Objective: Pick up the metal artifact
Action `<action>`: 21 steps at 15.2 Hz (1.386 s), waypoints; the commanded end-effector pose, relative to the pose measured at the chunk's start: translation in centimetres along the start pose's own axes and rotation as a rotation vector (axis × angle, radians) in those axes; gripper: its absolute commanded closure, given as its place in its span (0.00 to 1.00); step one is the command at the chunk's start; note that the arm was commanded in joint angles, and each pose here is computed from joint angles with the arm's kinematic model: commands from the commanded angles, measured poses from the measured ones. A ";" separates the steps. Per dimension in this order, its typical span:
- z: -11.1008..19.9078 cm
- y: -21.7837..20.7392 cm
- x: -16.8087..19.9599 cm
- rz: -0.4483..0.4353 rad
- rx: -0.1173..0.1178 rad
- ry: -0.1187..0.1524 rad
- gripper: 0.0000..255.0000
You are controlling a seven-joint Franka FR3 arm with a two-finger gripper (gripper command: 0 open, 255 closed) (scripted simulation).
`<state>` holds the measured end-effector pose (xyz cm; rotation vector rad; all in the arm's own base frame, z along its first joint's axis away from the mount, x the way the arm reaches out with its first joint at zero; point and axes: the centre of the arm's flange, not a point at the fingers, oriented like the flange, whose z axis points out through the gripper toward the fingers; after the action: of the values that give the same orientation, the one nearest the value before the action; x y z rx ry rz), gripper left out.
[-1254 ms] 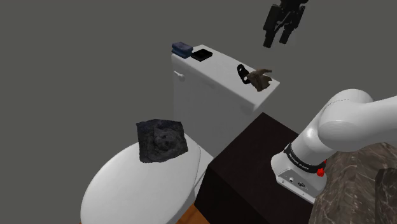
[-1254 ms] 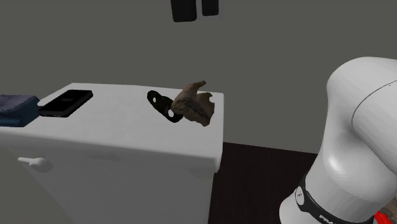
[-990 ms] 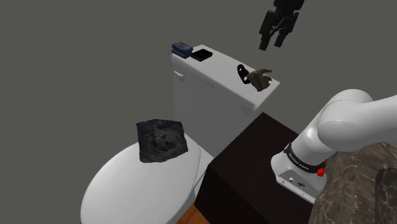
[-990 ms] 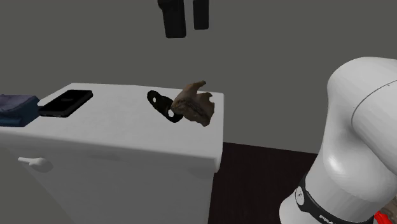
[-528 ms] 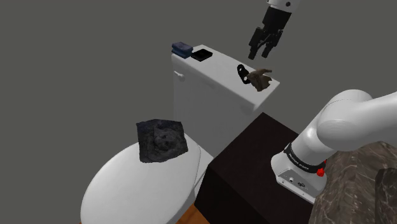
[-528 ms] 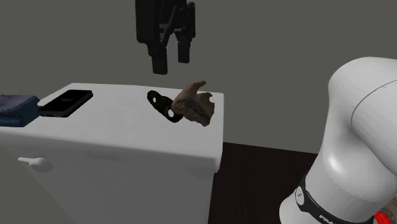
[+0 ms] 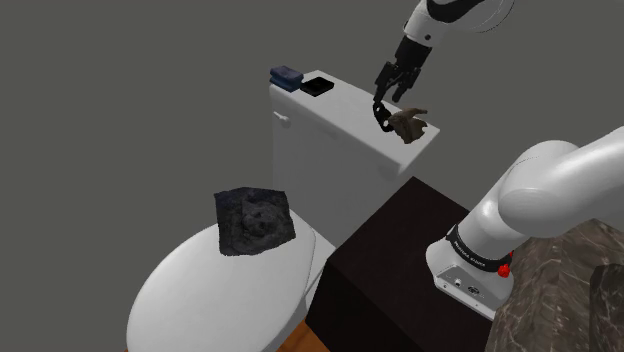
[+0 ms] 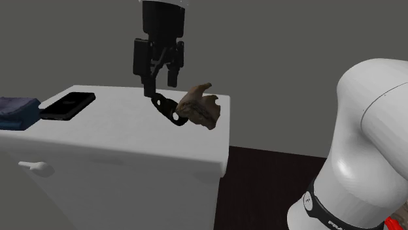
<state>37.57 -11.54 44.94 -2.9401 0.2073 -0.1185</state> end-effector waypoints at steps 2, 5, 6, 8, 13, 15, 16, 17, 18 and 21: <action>1.6 0.5 0.1 0.000 0.003 0.005 0.00; 3.1 0.8 0.0 0.000 0.003 0.005 0.00; 3.9 0.9 -0.1 0.000 0.003 0.005 0.00; 3.9 0.9 -0.1 0.000 0.003 0.005 0.00; 4.0 0.9 -0.2 0.000 0.003 0.005 1.00; 4.0 0.9 -0.2 0.000 0.003 0.005 1.00; 4.0 0.9 -0.2 0.000 0.003 0.005 1.00; 4.0 0.9 -0.2 0.000 0.003 0.005 1.00; 3.9 0.9 -0.1 0.000 0.003 0.005 1.00; 2.4 0.6 0.0 0.000 0.003 0.005 1.00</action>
<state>37.81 -11.73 41.89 -2.9369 0.2068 -0.1270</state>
